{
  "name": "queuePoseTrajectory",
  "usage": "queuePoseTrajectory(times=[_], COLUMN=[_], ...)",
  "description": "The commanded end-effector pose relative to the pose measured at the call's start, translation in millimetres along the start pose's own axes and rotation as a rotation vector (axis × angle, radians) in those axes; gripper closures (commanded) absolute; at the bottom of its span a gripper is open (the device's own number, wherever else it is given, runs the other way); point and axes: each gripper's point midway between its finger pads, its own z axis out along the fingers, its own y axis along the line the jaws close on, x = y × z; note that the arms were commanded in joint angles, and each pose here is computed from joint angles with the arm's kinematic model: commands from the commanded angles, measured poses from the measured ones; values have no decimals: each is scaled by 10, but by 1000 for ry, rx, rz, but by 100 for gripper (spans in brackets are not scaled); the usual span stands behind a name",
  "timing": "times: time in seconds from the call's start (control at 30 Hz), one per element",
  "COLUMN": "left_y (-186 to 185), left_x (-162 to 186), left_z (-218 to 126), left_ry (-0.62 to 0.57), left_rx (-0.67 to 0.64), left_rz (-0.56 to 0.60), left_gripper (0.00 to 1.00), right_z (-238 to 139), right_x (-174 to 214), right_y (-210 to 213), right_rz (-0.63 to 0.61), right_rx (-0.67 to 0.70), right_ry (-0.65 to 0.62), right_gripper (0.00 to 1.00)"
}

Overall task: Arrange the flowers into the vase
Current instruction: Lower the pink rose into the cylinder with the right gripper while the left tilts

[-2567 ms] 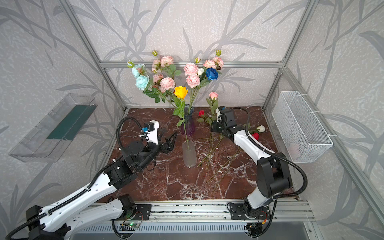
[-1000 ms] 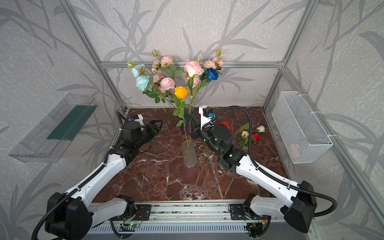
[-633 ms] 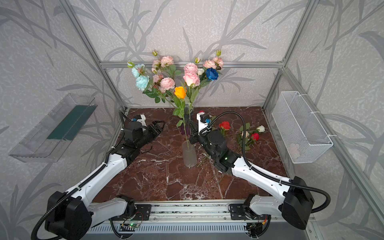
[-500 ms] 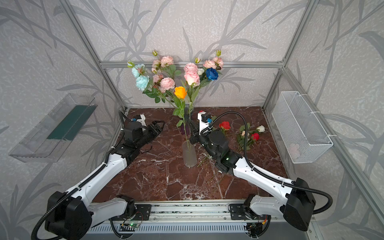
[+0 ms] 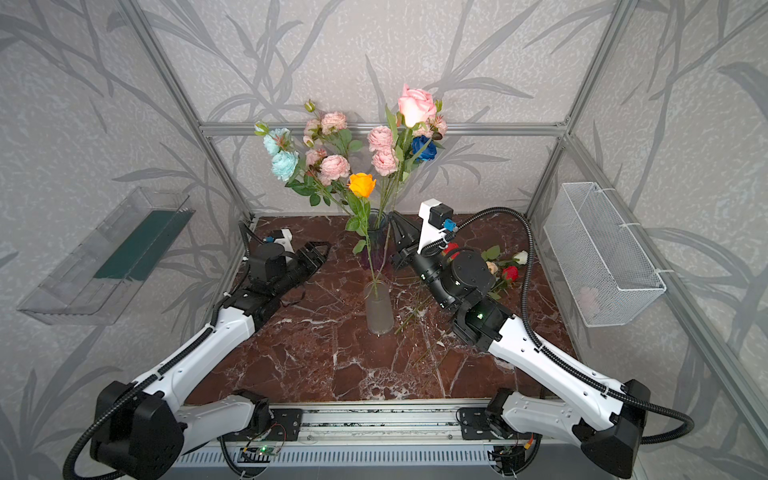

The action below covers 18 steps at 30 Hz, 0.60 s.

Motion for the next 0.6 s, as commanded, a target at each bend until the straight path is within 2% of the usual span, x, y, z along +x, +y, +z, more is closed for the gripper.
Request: queuePoseTrajectory(times=[0.0,0.33,0.57], left_y=[-133,-181,-184], left_x=[-25,18,38], left_z=[-1,-11,-3], left_ry=[-6,3,7], left_rx=[43,55,54], left_rz=[4,13,17], left_gripper=[27,27,27], right_z=[74,122,89], right_x=[9,548,1170], right_y=[-55,-235,-312], right_rz=[-50,-42,48], right_rx=[30,81,90], right_ry=[-9,71,180], right_gripper=[100,100,100])
